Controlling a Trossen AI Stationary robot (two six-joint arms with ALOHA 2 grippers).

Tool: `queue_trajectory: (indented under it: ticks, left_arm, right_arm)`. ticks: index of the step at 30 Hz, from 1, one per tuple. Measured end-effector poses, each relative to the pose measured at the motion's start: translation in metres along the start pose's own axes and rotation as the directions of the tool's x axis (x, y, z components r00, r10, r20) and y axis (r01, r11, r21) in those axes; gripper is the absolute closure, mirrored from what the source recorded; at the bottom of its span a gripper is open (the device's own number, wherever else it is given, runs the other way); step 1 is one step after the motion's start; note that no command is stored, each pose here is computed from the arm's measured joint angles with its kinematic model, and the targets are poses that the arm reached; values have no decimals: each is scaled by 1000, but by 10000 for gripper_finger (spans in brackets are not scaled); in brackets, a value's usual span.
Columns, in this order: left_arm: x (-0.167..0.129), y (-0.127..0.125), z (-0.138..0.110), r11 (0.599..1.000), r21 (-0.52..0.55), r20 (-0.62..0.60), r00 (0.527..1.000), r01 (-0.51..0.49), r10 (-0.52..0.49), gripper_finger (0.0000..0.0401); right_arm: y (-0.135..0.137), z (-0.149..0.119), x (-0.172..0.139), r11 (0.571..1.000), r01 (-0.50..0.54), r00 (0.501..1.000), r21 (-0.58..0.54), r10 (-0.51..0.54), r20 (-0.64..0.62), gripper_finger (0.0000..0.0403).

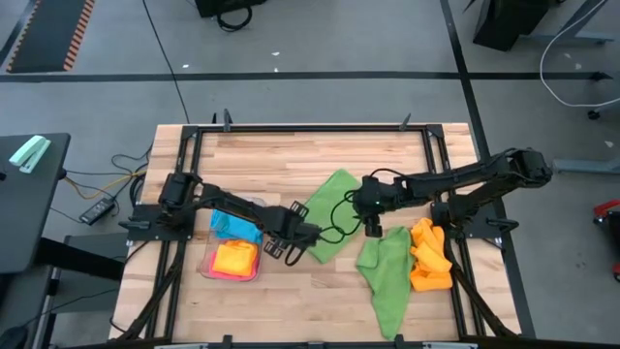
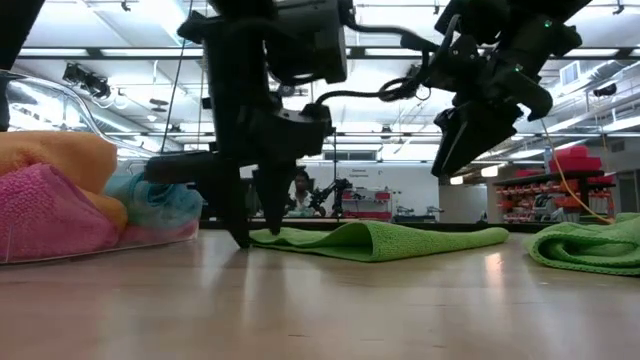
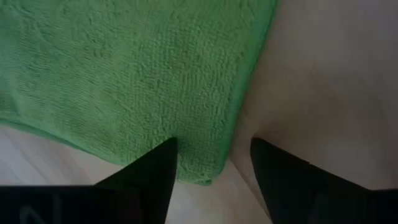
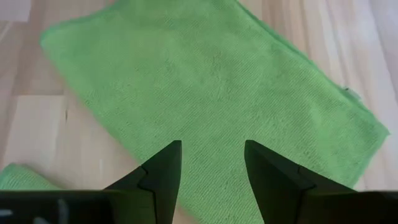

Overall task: Fold microfiber towels
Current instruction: Fold the left green microfiber cloth

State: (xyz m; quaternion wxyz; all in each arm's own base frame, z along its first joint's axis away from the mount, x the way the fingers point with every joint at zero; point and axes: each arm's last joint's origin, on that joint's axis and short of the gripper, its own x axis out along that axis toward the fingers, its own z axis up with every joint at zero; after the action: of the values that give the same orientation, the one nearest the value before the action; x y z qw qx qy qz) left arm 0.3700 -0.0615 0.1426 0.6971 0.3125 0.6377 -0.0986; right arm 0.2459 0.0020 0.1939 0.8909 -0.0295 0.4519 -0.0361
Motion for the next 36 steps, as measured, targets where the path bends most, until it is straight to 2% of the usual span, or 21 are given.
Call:
queue_trajectory:
  ticks: [5,10,18,22,29,31,36]
  left_arm:
    - [7,-7,-3,995,7,-13,995,-97,97,179]
    - [13,-9,-7,994,23,-17,994,-106,107,206]
    - [16,-9,-8,984,139,-20,993,-114,118,264]
    - [14,-7,-6,982,150,-23,993,-115,120,278]
    - [0,1,-7,983,150,-27,994,-102,107,266]
    - [-11,7,-8,985,127,11,993,-117,116,259]
    - [-14,9,-11,992,116,39,999,-41,37,244]
  right_arm:
    - [0,3,0,1000,2,999,3,-2,32,219]
    - [0,4,0,1000,3,999,5,-3,41,219]
    - [0,4,0,1000,3,999,5,-3,45,219]
    - [0,4,0,1000,3,999,3,-3,44,219]
    - [-1,5,-8,1000,3,998,-12,-3,68,219]
    - [-1,5,-10,1000,4,997,-14,-3,72,219]
    - [-1,5,-11,1000,3,998,-12,-2,70,219]
